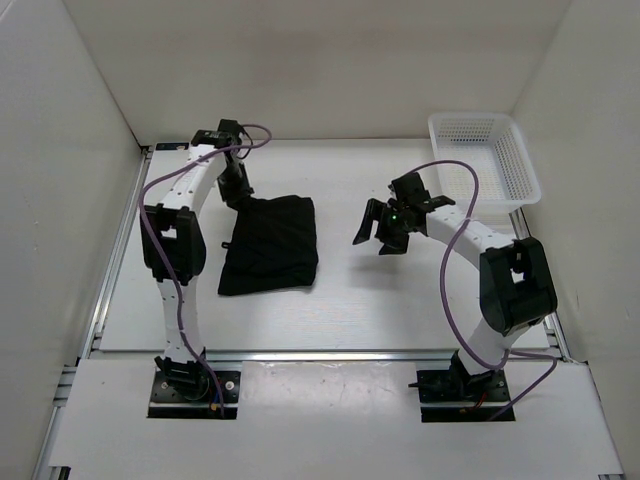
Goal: Fold and stack the shorts
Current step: Fold the shorts
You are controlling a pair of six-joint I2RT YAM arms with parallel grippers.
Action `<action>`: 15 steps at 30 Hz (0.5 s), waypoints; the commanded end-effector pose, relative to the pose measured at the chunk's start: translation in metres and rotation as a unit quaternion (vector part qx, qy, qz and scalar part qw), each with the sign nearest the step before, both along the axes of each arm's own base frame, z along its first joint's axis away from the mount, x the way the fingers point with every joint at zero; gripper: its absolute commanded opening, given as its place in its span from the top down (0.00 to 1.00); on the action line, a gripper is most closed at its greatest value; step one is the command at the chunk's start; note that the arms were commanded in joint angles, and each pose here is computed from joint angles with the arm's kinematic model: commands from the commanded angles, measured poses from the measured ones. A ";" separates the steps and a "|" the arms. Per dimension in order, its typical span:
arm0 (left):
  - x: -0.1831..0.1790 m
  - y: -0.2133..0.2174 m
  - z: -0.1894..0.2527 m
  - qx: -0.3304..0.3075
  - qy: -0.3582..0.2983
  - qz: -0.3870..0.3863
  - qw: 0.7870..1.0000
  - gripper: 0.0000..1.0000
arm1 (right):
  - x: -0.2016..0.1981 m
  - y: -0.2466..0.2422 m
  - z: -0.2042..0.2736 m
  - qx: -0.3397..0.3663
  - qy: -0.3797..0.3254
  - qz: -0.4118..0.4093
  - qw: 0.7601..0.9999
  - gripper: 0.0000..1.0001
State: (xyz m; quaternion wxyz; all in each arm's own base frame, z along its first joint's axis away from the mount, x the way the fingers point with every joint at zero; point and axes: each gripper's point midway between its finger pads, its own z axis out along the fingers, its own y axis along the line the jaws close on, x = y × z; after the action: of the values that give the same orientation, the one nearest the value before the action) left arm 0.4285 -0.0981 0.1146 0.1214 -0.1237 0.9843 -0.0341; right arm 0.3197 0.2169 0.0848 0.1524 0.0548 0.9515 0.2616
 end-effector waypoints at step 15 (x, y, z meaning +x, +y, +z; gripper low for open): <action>-0.023 0.059 0.051 0.053 -0.058 0.072 0.994 0.02 | -0.027 0.053 0.043 -0.026 -0.066 0.082 0.994 0.15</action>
State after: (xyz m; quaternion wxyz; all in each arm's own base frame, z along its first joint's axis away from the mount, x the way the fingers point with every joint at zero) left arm 0.4133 -0.0460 0.0982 0.1000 -0.1702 0.9800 0.0250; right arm 0.2916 0.2472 0.0912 0.1530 -0.0047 0.9597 0.2356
